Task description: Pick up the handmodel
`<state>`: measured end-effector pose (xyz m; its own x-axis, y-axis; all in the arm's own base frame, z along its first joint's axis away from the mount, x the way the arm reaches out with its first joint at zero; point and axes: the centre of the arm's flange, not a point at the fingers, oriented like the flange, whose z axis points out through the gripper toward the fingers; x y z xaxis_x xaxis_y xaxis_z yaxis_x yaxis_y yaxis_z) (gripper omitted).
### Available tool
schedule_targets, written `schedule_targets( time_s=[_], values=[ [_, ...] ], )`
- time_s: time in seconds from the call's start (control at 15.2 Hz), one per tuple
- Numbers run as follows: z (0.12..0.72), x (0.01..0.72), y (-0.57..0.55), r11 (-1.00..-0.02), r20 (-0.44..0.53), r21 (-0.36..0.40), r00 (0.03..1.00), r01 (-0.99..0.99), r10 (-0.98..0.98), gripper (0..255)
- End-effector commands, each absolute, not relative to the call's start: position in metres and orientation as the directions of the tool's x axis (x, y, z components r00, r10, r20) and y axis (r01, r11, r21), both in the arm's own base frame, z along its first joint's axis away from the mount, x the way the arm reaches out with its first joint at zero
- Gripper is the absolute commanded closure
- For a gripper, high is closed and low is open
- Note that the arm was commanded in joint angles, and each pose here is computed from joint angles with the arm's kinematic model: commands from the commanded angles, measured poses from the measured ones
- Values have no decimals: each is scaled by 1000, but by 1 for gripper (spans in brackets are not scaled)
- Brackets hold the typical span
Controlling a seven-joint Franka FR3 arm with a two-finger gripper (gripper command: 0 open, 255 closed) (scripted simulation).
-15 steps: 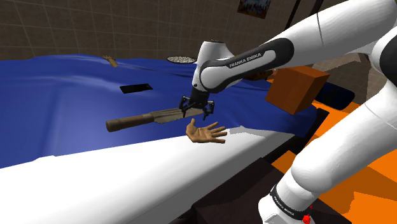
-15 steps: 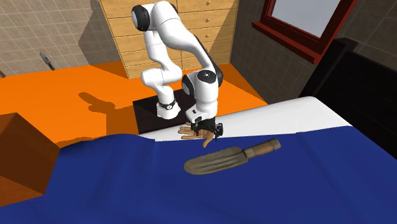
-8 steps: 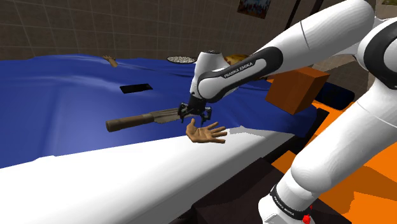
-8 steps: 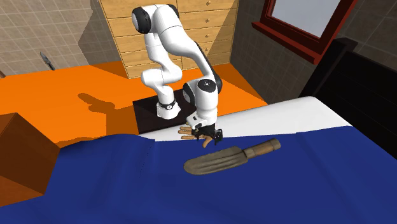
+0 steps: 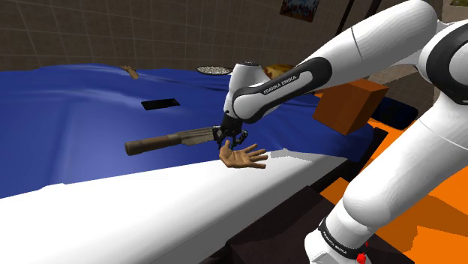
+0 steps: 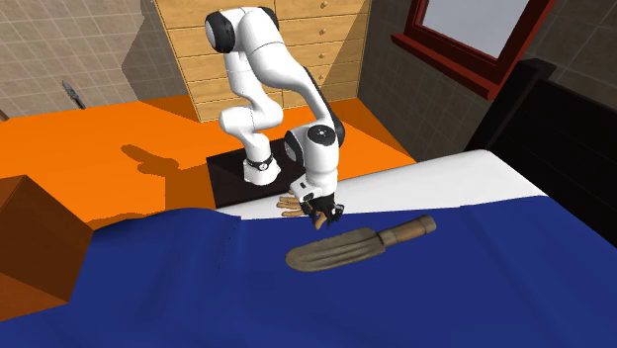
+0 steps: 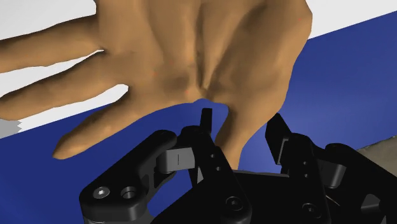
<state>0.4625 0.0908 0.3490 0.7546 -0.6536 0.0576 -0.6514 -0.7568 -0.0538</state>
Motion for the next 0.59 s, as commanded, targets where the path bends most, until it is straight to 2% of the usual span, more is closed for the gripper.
schedule_targets(
  time_s=[0.0, 0.53],
  values=[
    [349, 463, 91, -757, 58, -54, 755, -651, -654, 255],
    [375, 463, 91, -757, 58, -54, 755, -651, -654, 255]
  ],
)
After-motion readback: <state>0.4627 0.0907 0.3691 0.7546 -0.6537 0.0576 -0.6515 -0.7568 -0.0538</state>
